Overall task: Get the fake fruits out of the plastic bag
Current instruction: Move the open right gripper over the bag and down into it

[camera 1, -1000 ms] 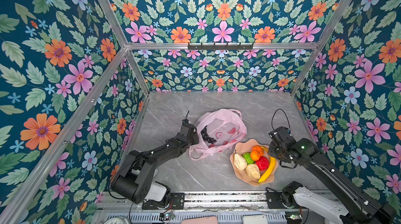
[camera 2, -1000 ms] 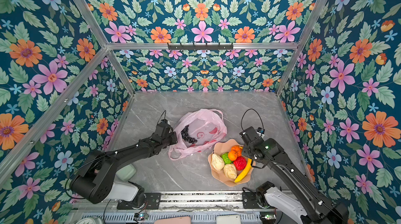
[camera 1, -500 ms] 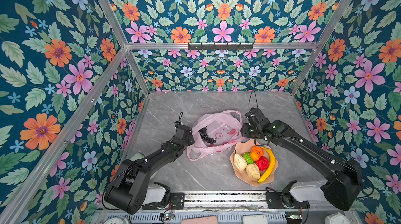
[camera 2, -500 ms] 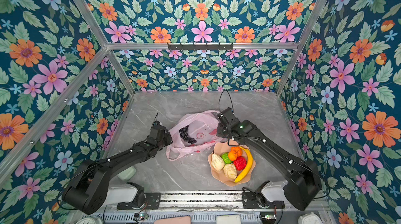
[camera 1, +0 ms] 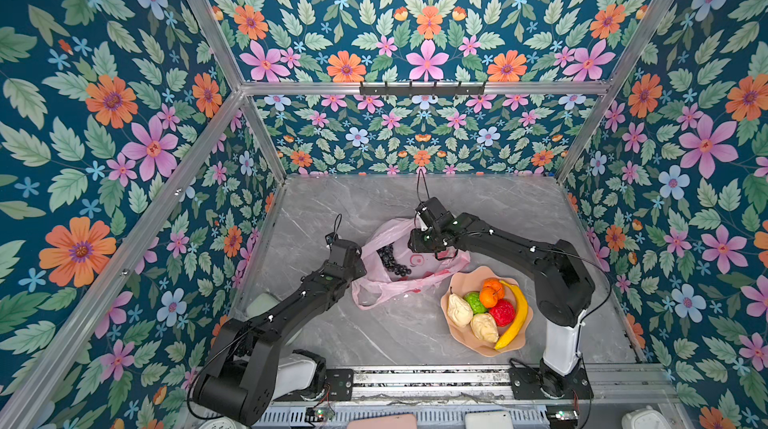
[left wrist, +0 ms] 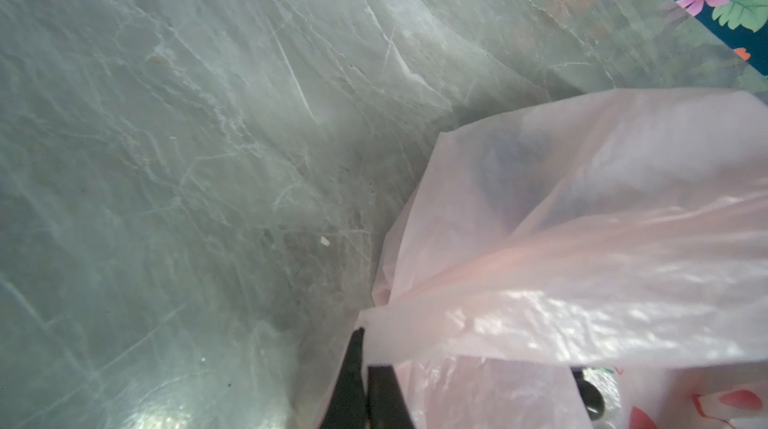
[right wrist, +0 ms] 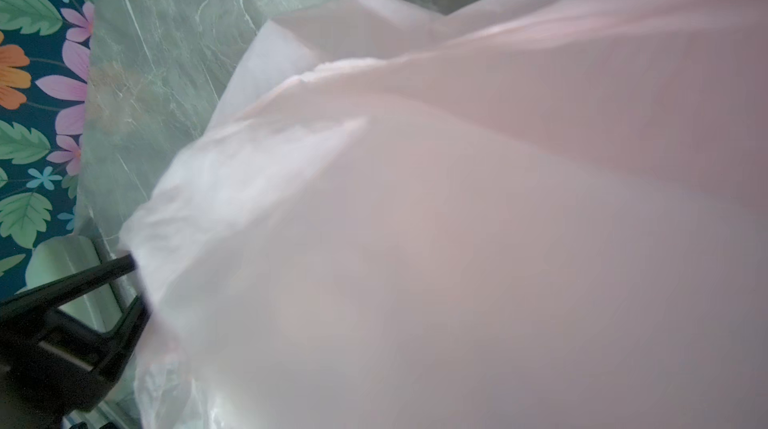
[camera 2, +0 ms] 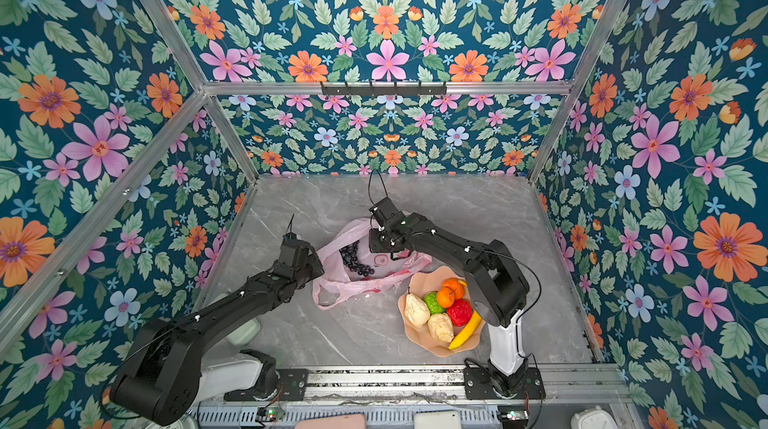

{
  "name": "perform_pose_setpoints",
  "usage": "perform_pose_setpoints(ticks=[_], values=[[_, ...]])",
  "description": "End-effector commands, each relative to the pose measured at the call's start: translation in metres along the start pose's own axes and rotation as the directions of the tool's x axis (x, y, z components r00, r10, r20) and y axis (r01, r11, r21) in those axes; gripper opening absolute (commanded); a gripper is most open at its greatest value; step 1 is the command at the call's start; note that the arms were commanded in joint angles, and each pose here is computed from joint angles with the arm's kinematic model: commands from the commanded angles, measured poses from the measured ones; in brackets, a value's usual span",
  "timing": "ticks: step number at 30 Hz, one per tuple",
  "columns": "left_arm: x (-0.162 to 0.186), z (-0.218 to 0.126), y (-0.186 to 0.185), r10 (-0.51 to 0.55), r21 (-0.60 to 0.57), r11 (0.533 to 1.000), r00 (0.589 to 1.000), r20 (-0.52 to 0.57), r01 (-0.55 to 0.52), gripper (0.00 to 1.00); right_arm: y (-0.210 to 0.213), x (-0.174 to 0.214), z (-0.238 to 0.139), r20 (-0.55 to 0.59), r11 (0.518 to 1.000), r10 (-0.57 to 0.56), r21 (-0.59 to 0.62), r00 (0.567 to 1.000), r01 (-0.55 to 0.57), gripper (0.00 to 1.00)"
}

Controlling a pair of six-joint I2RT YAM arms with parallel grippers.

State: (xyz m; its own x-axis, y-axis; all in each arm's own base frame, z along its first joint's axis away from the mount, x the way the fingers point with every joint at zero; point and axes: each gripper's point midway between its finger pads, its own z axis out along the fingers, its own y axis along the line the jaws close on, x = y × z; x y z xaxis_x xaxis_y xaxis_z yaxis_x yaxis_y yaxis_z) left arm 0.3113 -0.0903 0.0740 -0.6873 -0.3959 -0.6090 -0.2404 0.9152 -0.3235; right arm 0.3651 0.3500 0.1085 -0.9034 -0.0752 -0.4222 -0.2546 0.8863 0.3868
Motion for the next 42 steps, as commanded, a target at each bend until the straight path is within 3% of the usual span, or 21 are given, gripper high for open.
perform_pose_setpoints(ticks=[1,12,22,31,34,36,42], values=[[0.005,-0.004,0.016,-0.022,-0.056,0.998,1.000,-0.005,0.021,0.00,0.023,-0.009,0.009,0.018,0.995,-0.055,-0.080,0.998,0.056,0.48],[-0.008,-0.002,0.002,0.009,-0.025,1.000,1.000,-0.021,-0.009,0.00,0.069,-0.015,0.045,0.033,0.968,-0.193,-0.159,0.981,0.195,0.58],[-0.039,-0.011,-0.019,0.003,0.057,0.998,0.999,0.034,-0.005,0.00,0.079,-0.039,0.058,0.085,0.961,-0.257,-0.084,0.963,0.264,0.60],[-0.014,-0.002,-0.011,0.007,0.061,0.998,1.000,-0.030,-0.005,0.00,0.076,-0.033,0.069,0.054,0.966,-0.245,-0.065,0.968,0.248,0.62],[-0.008,0.000,-0.010,0.004,0.071,0.998,0.999,-0.046,-0.001,0.00,0.078,-0.033,0.075,0.057,0.963,-0.258,-0.059,0.964,0.262,0.66],[-0.008,0.001,-0.010,0.004,0.070,0.998,0.999,-0.048,-0.001,0.00,0.079,-0.031,0.080,0.051,0.961,-0.267,-0.054,0.962,0.270,0.80],[-0.003,0.001,-0.007,0.005,0.065,0.998,0.999,-0.053,-0.001,0.00,0.081,-0.025,0.096,0.018,0.960,-0.273,-0.055,0.962,0.274,0.81]])
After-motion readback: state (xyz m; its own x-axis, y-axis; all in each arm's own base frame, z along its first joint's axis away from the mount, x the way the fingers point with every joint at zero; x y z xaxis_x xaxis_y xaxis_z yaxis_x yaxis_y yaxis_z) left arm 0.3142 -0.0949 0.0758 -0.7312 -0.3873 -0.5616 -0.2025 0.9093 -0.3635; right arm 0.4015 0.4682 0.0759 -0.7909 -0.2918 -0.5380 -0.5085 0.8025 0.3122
